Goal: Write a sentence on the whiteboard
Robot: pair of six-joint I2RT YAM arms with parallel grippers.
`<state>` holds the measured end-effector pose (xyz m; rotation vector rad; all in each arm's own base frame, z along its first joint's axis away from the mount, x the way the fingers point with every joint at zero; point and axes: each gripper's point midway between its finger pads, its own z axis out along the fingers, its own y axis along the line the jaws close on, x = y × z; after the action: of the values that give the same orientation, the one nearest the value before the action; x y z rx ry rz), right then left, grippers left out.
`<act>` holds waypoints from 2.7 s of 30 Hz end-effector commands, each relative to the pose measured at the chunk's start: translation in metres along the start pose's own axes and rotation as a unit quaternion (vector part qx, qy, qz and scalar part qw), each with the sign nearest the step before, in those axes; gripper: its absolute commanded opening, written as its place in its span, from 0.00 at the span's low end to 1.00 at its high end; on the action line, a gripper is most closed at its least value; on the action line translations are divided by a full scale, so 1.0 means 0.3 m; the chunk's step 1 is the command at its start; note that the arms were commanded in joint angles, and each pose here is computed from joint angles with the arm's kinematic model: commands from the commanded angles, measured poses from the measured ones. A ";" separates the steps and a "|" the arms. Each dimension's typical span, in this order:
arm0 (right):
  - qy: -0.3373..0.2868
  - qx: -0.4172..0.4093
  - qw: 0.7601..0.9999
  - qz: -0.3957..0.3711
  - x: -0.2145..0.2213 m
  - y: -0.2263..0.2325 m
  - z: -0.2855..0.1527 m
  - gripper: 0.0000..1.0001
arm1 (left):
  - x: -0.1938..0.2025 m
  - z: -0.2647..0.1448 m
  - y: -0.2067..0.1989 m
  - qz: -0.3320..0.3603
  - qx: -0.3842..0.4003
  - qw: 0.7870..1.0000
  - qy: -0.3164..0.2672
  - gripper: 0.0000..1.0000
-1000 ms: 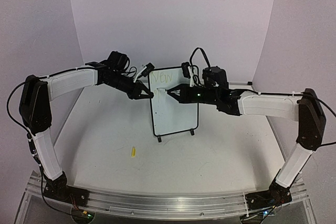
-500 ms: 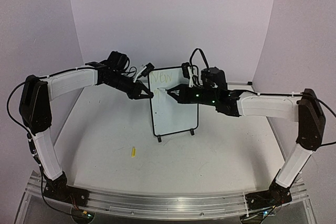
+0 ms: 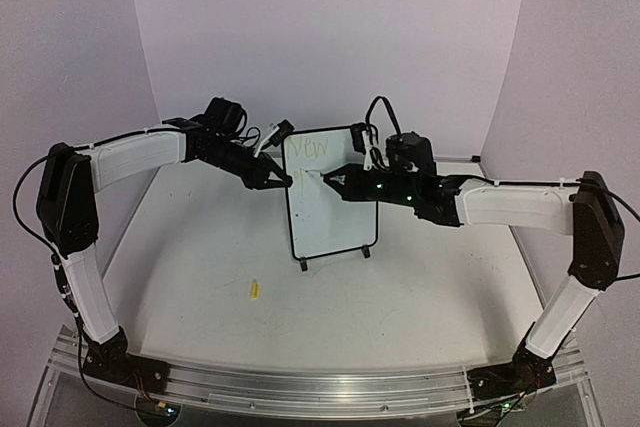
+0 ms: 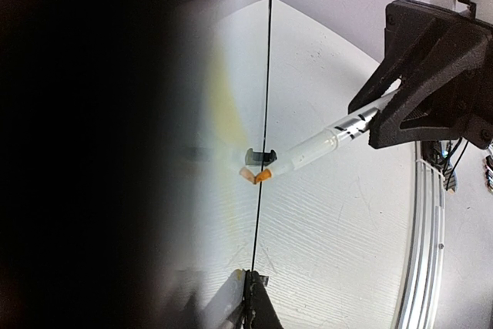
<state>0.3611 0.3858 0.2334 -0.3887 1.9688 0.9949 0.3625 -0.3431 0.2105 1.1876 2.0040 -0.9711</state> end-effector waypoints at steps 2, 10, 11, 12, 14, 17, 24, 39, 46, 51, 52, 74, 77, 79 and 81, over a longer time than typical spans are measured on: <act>0.018 -0.014 1.000 0.002 0.012 0.004 0.032 0.00 | 0.041 -0.019 -0.012 0.000 -0.013 0.999 0.032 0.00; 0.012 -0.010 1.000 0.002 -0.001 0.002 0.035 0.00 | 0.039 -0.020 -0.012 0.001 -0.013 0.999 0.032 0.00; 0.009 -0.009 1.000 0.002 -0.006 0.003 0.031 0.00 | 0.039 -0.020 -0.012 0.001 -0.013 0.999 0.032 0.00; 0.006 -0.010 1.000 -0.001 -0.014 0.007 0.026 0.00 | 0.040 -0.020 -0.013 0.001 -0.013 0.999 0.032 0.00; 0.001 -0.018 1.000 -0.005 -0.025 0.022 0.010 0.00 | 0.038 -0.022 -0.013 0.002 -0.014 0.999 0.031 0.00; -0.005 -0.041 0.999 -0.012 -0.037 0.058 -0.025 0.00 | 0.037 -0.023 -0.014 0.002 -0.014 0.999 0.031 0.00; -0.025 -0.038 0.999 -0.009 -0.059 0.069 -0.101 0.00 | 0.040 -0.025 -0.014 0.002 -0.015 0.999 0.032 0.00; -0.009 -0.059 0.998 -0.012 -0.056 0.042 -0.131 0.00 | 0.060 -0.032 -0.015 0.000 -0.024 0.999 0.036 0.00; 0.001 -0.074 0.997 -0.025 -0.055 0.050 -0.099 0.00 | 0.068 -0.031 -0.008 -0.005 -0.031 0.999 0.038 0.00; -0.003 -0.072 0.997 -0.029 -0.071 0.050 -0.076 0.00 | 0.069 -0.030 -0.012 -0.006 -0.031 0.999 0.038 0.00; -0.003 -0.071 0.997 -0.030 -0.073 0.049 -0.071 0.00 | 0.069 -0.029 -0.012 -0.006 -0.031 0.999 0.038 0.00; 0.001 -0.037 0.999 -0.016 -0.071 -0.007 0.010 0.00 | 0.076 -0.024 -0.015 -0.002 -0.035 0.998 0.043 0.00; 0.004 -0.020 1.000 -0.009 -0.048 -0.034 0.004 0.00 | 0.072 -0.028 -0.015 0.000 -0.038 0.998 0.042 0.00; 0.011 -0.016 1.000 -0.004 -0.023 -0.048 0.002 0.00 | 0.070 -0.029 -0.015 0.001 -0.038 0.998 0.042 0.00; 0.020 -0.011 1.000 0.002 0.006 -0.063 0.001 0.00 | 0.070 -0.030 -0.016 0.001 -0.038 0.998 0.041 0.00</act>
<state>0.3647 0.3851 0.2384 -0.4889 1.9522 1.0799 0.3582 -0.3398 0.2118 1.1795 2.0140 -0.9380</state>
